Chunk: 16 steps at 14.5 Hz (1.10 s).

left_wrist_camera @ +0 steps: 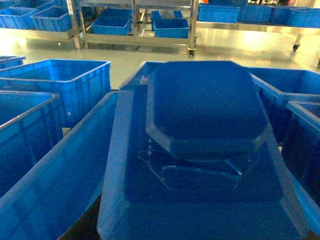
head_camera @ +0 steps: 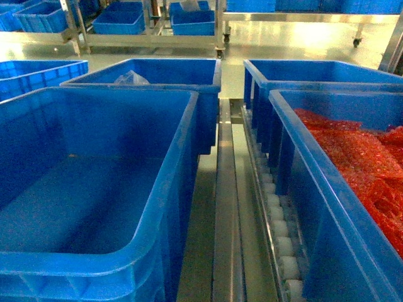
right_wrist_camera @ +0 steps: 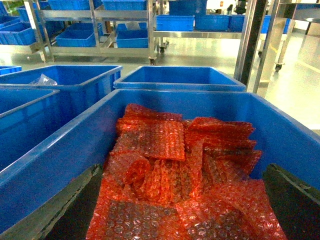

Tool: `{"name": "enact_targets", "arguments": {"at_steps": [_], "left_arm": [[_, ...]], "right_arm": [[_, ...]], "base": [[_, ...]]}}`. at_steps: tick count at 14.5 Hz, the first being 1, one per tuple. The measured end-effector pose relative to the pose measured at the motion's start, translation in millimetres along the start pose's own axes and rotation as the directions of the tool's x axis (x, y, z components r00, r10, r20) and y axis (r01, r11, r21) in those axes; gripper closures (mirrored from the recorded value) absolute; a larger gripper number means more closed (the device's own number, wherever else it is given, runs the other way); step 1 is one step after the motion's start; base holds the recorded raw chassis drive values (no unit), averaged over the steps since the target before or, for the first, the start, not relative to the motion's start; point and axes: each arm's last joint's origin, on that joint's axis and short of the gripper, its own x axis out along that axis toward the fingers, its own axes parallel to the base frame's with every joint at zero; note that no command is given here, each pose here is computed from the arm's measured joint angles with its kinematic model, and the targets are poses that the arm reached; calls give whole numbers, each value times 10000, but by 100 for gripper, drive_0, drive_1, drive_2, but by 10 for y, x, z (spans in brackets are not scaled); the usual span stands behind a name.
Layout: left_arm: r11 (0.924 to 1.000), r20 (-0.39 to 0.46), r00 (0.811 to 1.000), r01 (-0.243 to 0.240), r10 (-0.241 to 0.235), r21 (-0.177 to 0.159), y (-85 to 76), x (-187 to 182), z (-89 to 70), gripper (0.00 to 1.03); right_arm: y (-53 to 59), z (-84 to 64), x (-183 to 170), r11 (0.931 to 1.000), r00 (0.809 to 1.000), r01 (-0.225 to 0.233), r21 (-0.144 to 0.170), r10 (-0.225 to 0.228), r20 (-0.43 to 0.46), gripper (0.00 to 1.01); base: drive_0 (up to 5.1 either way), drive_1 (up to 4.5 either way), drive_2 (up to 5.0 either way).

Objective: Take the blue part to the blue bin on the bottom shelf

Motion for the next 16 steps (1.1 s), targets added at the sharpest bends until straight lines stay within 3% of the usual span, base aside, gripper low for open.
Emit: {"name": "enact_targets", "arguments": {"at_steps": [16], "left_arm": [[10000, 0, 10000, 4, -4, 0, 0, 0, 0, 60]], "right_arm": [[0, 0, 0, 10000, 10000, 0, 0, 0, 0, 3]], "base": [[0, 0, 0]]}}
